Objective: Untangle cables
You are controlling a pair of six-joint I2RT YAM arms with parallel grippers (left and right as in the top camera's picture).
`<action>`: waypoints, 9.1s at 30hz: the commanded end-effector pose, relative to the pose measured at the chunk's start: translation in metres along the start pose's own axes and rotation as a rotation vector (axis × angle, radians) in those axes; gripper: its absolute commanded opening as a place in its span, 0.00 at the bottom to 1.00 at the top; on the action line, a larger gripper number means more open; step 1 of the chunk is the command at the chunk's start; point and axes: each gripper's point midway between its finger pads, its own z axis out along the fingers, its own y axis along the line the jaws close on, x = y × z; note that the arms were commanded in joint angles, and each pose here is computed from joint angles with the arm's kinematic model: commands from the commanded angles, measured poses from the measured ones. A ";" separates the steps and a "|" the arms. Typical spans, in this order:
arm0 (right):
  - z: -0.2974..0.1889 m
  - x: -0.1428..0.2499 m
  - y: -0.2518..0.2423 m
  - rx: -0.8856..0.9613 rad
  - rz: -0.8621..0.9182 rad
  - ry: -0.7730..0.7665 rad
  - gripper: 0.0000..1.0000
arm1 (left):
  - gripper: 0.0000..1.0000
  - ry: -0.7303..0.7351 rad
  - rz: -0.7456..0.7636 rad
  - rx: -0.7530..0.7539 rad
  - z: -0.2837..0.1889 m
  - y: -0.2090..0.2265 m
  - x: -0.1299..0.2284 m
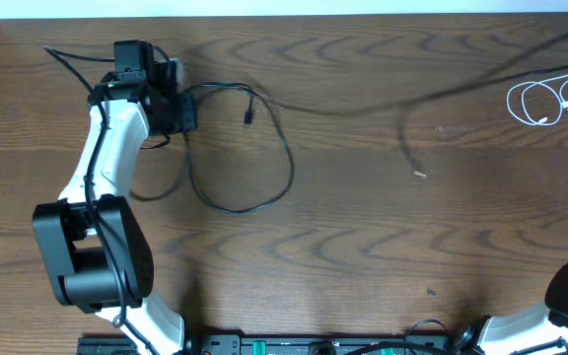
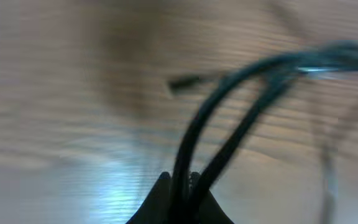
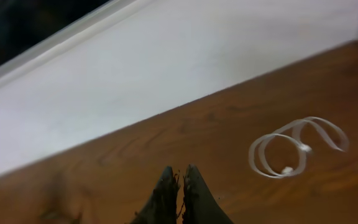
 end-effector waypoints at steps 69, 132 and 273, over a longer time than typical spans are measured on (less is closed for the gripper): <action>0.255 0.442 0.208 -0.467 -0.781 0.928 0.59 | 0.29 -0.157 0.041 0.154 -0.133 -0.076 0.012; 0.176 0.269 0.209 -0.172 -0.427 0.558 0.01 | 0.29 -0.145 0.019 0.154 -0.133 -0.076 0.014; 0.064 0.060 0.065 -0.078 -0.064 0.275 0.01 | 0.66 0.151 0.526 0.352 0.111 -0.291 0.126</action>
